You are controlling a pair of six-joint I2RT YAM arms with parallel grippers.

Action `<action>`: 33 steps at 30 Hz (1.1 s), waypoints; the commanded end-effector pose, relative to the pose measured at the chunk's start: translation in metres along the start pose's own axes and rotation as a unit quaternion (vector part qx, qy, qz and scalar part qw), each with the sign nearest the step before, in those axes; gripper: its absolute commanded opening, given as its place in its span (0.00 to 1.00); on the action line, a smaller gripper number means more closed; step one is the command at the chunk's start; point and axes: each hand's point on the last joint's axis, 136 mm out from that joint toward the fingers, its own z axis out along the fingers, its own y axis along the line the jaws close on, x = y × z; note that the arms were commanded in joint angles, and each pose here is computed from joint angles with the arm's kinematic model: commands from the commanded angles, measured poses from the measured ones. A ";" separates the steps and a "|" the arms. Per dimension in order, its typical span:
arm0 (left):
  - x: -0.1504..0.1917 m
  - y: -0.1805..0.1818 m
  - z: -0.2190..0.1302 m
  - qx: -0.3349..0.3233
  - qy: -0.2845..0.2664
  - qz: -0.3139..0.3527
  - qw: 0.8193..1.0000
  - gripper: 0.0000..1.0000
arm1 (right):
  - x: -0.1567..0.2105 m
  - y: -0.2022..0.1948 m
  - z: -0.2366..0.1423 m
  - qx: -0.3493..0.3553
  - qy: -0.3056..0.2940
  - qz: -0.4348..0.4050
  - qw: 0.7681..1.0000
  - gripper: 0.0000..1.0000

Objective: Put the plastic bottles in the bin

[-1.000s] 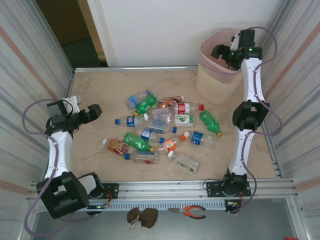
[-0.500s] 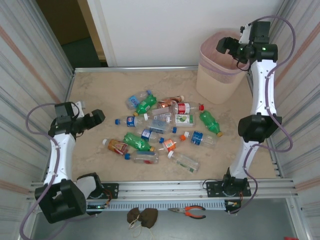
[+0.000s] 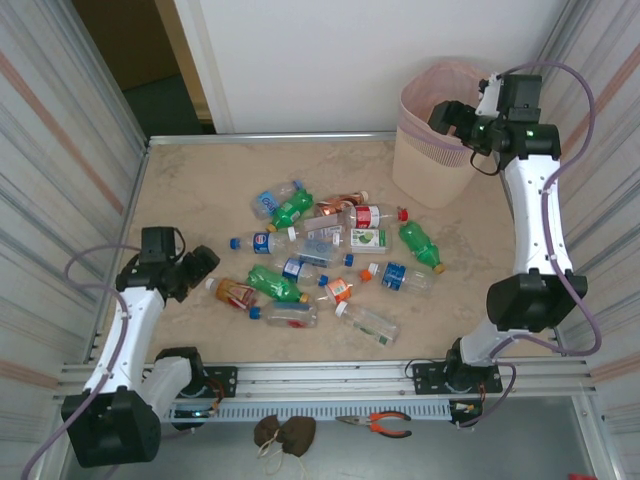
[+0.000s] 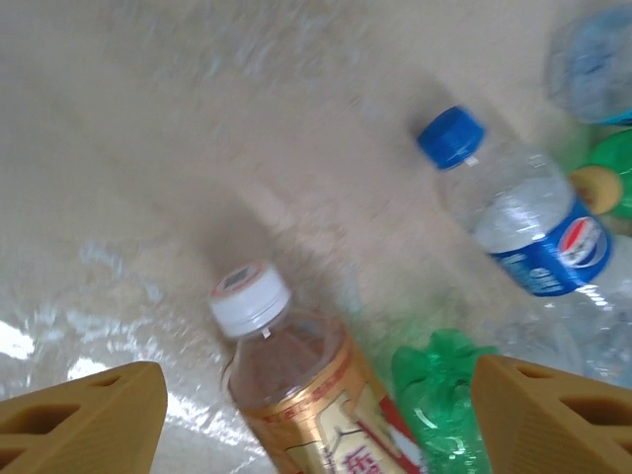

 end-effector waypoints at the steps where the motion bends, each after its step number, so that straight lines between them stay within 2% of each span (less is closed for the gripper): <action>1: 0.013 0.010 0.010 -0.007 0.016 -0.086 0.996 0.76 | -0.005 0.017 -0.012 -0.025 -0.020 -0.004 0.999 0.90; 4: 0.018 0.006 0.019 0.013 0.028 -0.118 0.993 0.75 | 0.000 0.019 -0.014 -0.028 -0.017 -0.006 0.999 0.90; 8: 0.025 0.011 0.031 0.007 0.041 -0.144 0.989 0.70 | 0.006 0.017 -0.012 -0.026 -0.010 -0.006 1.000 0.89; 14: 0.028 0.008 0.044 0.013 0.064 -0.160 0.985 0.74 | 0.007 0.022 -0.013 -0.029 -0.010 -0.010 0.999 0.89; 17: 0.027 0.011 0.050 0.006 0.064 -0.169 0.984 0.68 | 0.007 0.024 -0.013 -0.029 -0.010 -0.011 0.999 0.89; 22: 0.021 0.011 0.059 0.013 0.064 -0.185 0.981 0.69 | 0.011 0.026 -0.013 -0.028 -0.006 -0.015 0.999 0.89; 33: 0.007 0.023 0.070 0.018 0.059 -0.216 0.974 0.59 | 0.010 0.025 -0.019 -0.020 -0.012 -0.021 1.000 0.89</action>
